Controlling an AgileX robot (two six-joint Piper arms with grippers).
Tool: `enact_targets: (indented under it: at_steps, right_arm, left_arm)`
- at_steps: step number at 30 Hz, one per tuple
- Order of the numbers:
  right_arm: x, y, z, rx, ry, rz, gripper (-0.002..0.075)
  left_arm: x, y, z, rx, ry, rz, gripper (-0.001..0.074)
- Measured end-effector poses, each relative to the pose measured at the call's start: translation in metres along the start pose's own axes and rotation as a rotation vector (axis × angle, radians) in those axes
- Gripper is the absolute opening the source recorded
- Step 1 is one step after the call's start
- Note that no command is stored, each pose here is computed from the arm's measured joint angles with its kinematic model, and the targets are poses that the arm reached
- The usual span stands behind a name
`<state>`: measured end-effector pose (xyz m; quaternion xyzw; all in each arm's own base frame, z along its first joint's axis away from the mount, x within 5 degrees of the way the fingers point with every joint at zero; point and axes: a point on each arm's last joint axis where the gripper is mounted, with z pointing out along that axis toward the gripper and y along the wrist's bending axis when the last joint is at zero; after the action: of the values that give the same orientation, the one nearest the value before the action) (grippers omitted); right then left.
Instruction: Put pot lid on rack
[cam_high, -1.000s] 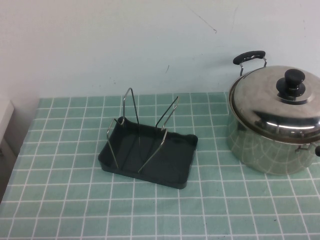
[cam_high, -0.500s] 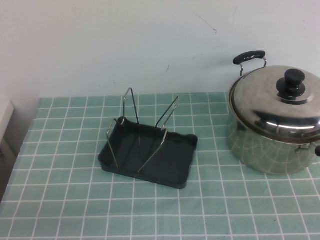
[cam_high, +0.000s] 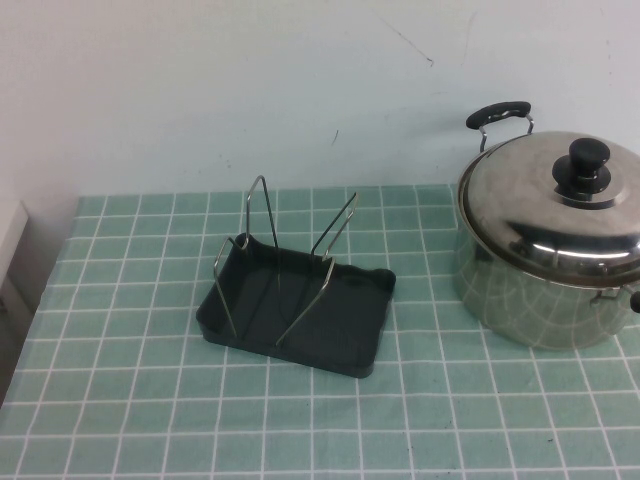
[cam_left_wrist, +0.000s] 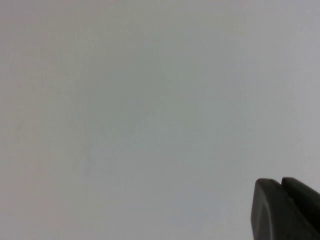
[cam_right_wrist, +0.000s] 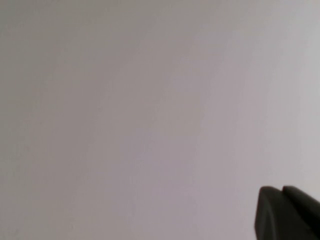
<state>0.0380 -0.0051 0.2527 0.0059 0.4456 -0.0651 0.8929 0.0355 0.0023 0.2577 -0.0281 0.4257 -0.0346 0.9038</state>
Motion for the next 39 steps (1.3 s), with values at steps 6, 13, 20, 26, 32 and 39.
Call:
enact_targets:
  at_steps: [6,13,20,26,32,39]
  right_arm:
    - [0.001,-0.002,0.001,0.016,0.038,-0.06,-0.0001]
    - [-0.031,0.001,0.024,-0.061,0.149,-0.22,-0.0001]
    - [-0.028,0.007,0.066,-0.134,0.273,-0.254,-0.0001]
    - [0.008,0.022,0.102,-0.251,0.308,-0.219,-0.0001]
    - [0.058,0.045,0.132,-0.44,0.356,-0.11,-0.0001]
    - [0.111,0.058,0.178,-0.485,0.494,0.12,-0.0001]
  left_arm:
    - [-0.004,0.002,0.003,-0.025,0.022,-0.058,-0.0003]
    - [-0.042,-0.009,0.023,0.049,0.064,0.078,-0.0003]
    - [-0.035,-0.016,0.048,0.125,0.119,0.057,-0.0003]
    - [-0.02,-0.034,0.069,0.329,0.107,-0.049,-0.0003]
    - [0.004,-0.042,0.082,0.418,0.211,-0.23,-0.0003]
    - [0.021,-0.044,0.086,0.443,0.309,-0.256,-0.0003]
